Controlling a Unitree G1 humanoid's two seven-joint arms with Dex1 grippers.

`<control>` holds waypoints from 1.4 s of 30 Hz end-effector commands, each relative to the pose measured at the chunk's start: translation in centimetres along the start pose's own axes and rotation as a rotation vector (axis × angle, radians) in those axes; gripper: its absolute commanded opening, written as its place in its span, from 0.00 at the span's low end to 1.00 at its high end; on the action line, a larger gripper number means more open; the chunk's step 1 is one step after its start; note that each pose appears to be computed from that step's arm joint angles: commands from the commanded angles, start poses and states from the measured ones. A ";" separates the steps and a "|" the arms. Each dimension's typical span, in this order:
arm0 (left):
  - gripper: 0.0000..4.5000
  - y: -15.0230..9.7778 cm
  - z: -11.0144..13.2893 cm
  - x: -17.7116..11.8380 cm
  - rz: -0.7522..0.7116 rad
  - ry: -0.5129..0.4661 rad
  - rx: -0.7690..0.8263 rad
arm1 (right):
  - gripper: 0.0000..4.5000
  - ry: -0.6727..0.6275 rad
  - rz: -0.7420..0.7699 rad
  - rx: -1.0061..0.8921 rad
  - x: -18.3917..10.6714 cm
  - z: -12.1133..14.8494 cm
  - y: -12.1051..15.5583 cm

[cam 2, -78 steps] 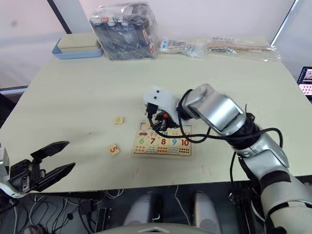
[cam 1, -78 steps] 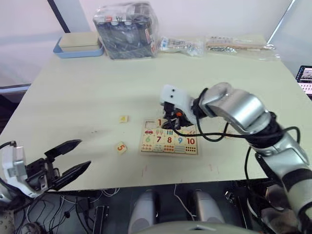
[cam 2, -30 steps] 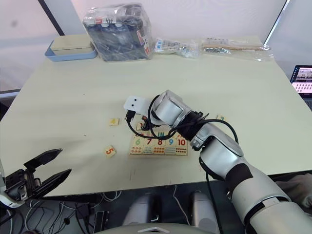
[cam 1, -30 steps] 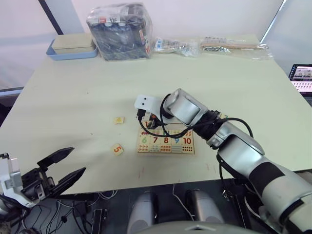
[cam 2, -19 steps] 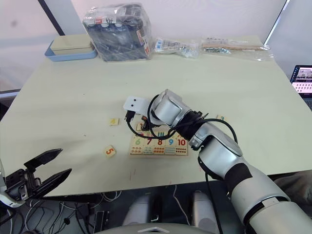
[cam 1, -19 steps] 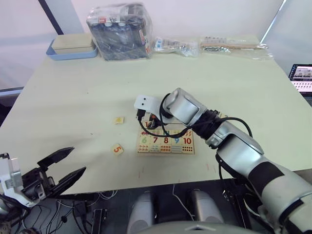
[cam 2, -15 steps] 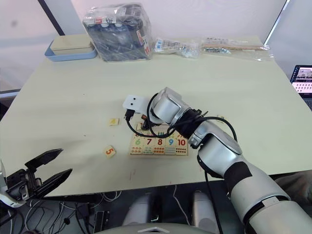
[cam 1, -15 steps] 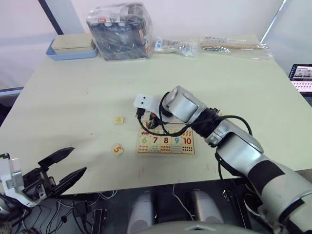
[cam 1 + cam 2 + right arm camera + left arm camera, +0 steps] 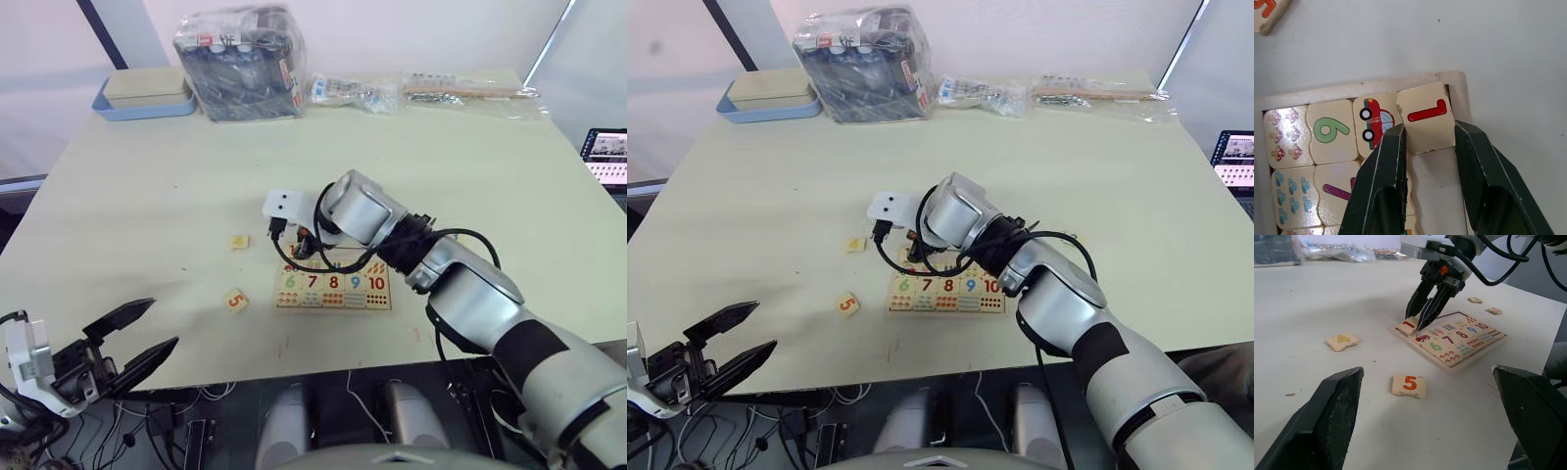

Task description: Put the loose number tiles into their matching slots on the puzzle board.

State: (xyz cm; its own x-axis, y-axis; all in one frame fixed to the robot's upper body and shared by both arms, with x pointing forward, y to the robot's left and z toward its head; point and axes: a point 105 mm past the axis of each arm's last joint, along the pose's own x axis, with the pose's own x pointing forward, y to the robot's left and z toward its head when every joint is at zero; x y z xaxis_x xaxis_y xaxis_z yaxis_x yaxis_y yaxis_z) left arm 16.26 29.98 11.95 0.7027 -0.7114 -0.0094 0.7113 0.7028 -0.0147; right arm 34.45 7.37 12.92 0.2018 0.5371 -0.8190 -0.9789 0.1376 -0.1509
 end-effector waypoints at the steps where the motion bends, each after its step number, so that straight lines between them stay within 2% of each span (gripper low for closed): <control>1: 1.00 -0.2 0.4 -0.1 -0.001 -0.001 0.024 | 0.19 -0.023 -0.012 -0.023 -0.6 1.0 -0.2; 17: 1.00 -0.3 0.5 0.1 -0.002 -0.001 0.026 | 0.19 -0.026 -0.002 -0.007 -0.2 1.0 0.1; 18: 1.00 -0.3 0.5 0.1 -0.002 -0.001 0.026 | 0.42 -0.025 -0.002 -0.007 -0.2 1.0 0.2; 19: 1.00 -0.3 0.5 0.1 -0.002 -0.001 0.026 | 0.45 -0.025 -0.001 -0.006 -0.2 1.0 0.2; 22: 1.00 -0.3 0.5 0.1 -0.002 -0.001 0.026 | 0.81 -0.027 0.004 -0.007 -0.1 1.0 0.3; 23: 1.00 -0.3 0.5 0.2 -0.002 -0.001 0.026 | 0.87 -0.029 0.003 -0.007 -0.1 1.1 0.3; 24: 1.00 -0.3 0.5 0.2 -0.002 -0.001 0.026 | 0.98 -0.030 0.003 -0.008 -0.2 1.1 0.3; 26: 1.00 -0.3 0.5 0.2 -0.002 -0.001 0.026 | 0.99 -0.046 -0.003 -0.005 -0.4 1.3 0.1; 30: 1.00 -0.3 0.6 0.2 -0.001 -0.003 0.028 | 0.99 -0.187 0.052 -0.026 -2.1 2.1 0.6; 32: 1.00 -0.3 0.6 0.2 0.001 -0.004 0.029 | 0.99 -0.278 0.052 -0.049 -3.0 2.3 0.7; 35: 1.00 -0.2 0.7 0.3 0.001 -0.005 0.030 | 0.99 -0.502 0.011 -0.077 -4.0 2.3 0.1; 41: 1.00 0.0 0.7 0.5 -0.006 -0.007 0.034 | 0.99 -0.567 -0.008 -0.035 -3.6 1.4 -1.0; 42: 1.00 0.1 0.8 0.5 -0.007 -0.008 0.035 | 0.94 -0.572 -0.022 -0.017 -3.4 1.4 -1.4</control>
State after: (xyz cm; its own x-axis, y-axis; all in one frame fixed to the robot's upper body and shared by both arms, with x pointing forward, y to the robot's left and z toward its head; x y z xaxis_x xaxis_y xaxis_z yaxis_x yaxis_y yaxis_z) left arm 16.71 29.62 12.16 0.7016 -0.7125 -0.0032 0.7125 0.7017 -0.0043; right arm 34.77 5.90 15.18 0.1854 0.8765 -0.4443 -0.9803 0.1338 -0.1452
